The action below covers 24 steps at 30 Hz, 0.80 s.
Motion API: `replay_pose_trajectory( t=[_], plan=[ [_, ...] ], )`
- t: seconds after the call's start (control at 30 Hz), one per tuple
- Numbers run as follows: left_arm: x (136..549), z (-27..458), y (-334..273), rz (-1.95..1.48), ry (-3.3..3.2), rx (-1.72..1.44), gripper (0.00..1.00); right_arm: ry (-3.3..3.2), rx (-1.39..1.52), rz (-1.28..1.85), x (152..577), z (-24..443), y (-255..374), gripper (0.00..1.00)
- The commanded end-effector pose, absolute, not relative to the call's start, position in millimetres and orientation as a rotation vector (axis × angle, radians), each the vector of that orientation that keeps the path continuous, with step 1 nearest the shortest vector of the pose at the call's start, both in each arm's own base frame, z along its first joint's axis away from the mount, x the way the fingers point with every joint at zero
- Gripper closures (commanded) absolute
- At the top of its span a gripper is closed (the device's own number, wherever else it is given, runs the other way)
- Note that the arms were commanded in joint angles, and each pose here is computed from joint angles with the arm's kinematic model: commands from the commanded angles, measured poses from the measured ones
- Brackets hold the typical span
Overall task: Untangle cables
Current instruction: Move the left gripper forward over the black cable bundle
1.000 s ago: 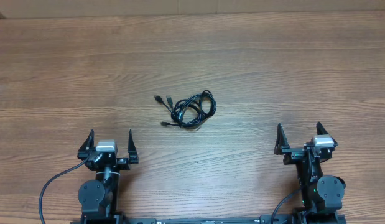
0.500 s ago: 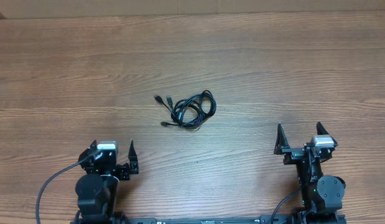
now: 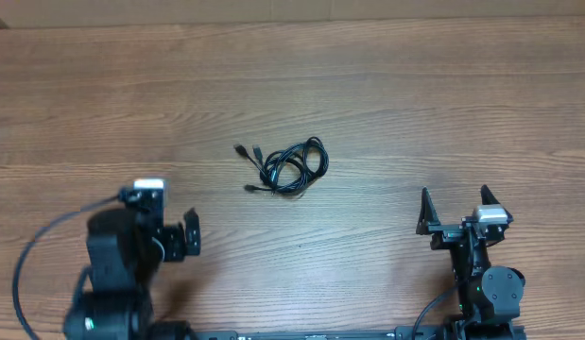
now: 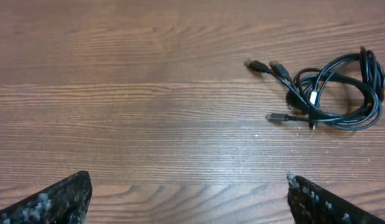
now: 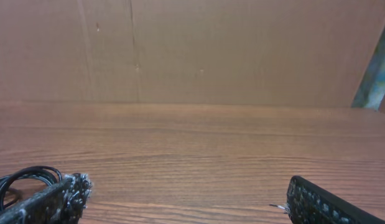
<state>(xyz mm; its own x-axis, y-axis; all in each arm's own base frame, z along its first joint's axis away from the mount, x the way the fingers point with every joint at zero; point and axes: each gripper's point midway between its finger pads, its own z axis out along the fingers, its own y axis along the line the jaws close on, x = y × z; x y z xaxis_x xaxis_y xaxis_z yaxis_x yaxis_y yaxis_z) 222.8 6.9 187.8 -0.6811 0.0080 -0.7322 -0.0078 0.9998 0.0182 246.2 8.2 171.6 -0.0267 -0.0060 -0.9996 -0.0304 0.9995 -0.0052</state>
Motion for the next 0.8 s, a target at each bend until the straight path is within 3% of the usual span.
replay_pose_trajectory(
  t=[0.0,0.4,0.77],
  plan=[
    [241,206,-7,-0.082,2.382,0.030,0.00,1.594,-0.031,0.021,246,170,8,0.00],
    [274,173,-41,-0.194,2.754,0.171,0.00,1.594,-0.031,0.021,246,170,8,0.00],
    [280,145,-148,-0.519,2.751,0.557,0.00,1.594,-0.031,0.021,246,170,8,0.00]
  ],
)
